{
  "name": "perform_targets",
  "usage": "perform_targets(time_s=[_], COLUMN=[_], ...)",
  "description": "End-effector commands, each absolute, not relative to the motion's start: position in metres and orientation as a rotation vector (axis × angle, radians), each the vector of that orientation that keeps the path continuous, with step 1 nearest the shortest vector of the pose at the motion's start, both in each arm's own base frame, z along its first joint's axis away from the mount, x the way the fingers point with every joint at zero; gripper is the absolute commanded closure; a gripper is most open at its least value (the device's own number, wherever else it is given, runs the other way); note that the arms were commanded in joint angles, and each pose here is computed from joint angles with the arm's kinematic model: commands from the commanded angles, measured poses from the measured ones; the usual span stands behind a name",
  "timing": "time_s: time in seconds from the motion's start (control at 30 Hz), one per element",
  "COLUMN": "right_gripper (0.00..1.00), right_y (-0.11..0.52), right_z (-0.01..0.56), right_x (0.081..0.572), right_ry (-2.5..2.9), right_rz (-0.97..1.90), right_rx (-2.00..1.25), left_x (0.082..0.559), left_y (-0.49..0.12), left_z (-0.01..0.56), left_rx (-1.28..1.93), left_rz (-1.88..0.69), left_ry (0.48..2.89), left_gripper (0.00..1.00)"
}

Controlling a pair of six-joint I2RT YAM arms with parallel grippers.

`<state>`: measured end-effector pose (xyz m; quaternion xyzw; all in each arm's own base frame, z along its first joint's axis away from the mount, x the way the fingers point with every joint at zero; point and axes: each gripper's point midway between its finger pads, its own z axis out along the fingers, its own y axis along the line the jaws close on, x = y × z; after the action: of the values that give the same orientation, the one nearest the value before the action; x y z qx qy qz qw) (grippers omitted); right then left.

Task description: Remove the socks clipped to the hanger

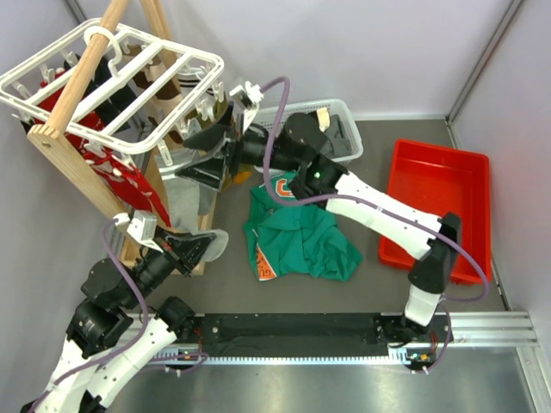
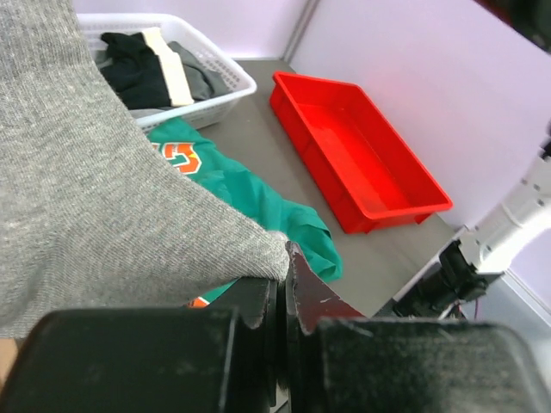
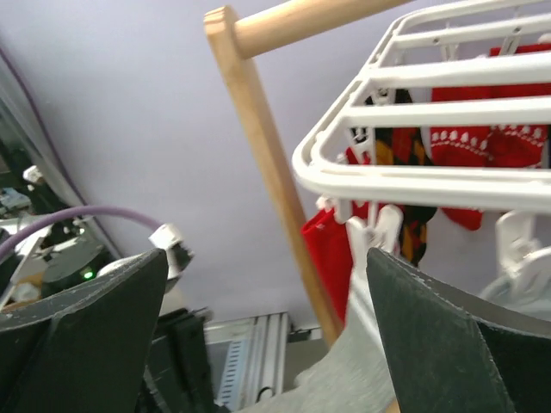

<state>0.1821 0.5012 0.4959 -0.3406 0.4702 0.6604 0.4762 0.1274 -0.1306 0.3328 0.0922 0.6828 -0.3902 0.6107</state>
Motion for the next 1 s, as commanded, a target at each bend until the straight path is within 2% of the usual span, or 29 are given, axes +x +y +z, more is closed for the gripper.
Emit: perform_targets(time_s=[0.0, 0.17, 0.37, 0.77, 0.97], right_gripper=[0.03, 0.03, 0.02, 0.02, 0.02], right_y=[0.511, 0.516, 0.524, 0.541, 0.555], right_z=[0.497, 0.496, 0.491, 0.487, 0.482], right_x=[0.192, 0.218, 0.215, 0.227, 0.234], right_ry=[1.108, 1.065, 0.99, 1.037, 1.11], right_rz=[1.586, 1.57, 1.594, 1.696, 1.658], right_rx=[-0.977, -1.008, -1.073, -0.951, -0.875], left_x=[0.114, 0.105, 0.099, 0.094, 0.094], left_y=[-0.14, -0.145, -0.149, -0.155, -0.155], left_z=[0.357, 0.364, 0.367, 0.369, 0.371], left_rx=[0.318, 0.363, 0.409, 0.46, 0.468], left_rz=[-0.961, -0.998, -1.024, -1.049, -1.043], left_ry=[1.497, 1.485, 1.478, 1.474, 1.471], left_gripper=[1.0, 1.0, 1.0, 1.0, 1.0])
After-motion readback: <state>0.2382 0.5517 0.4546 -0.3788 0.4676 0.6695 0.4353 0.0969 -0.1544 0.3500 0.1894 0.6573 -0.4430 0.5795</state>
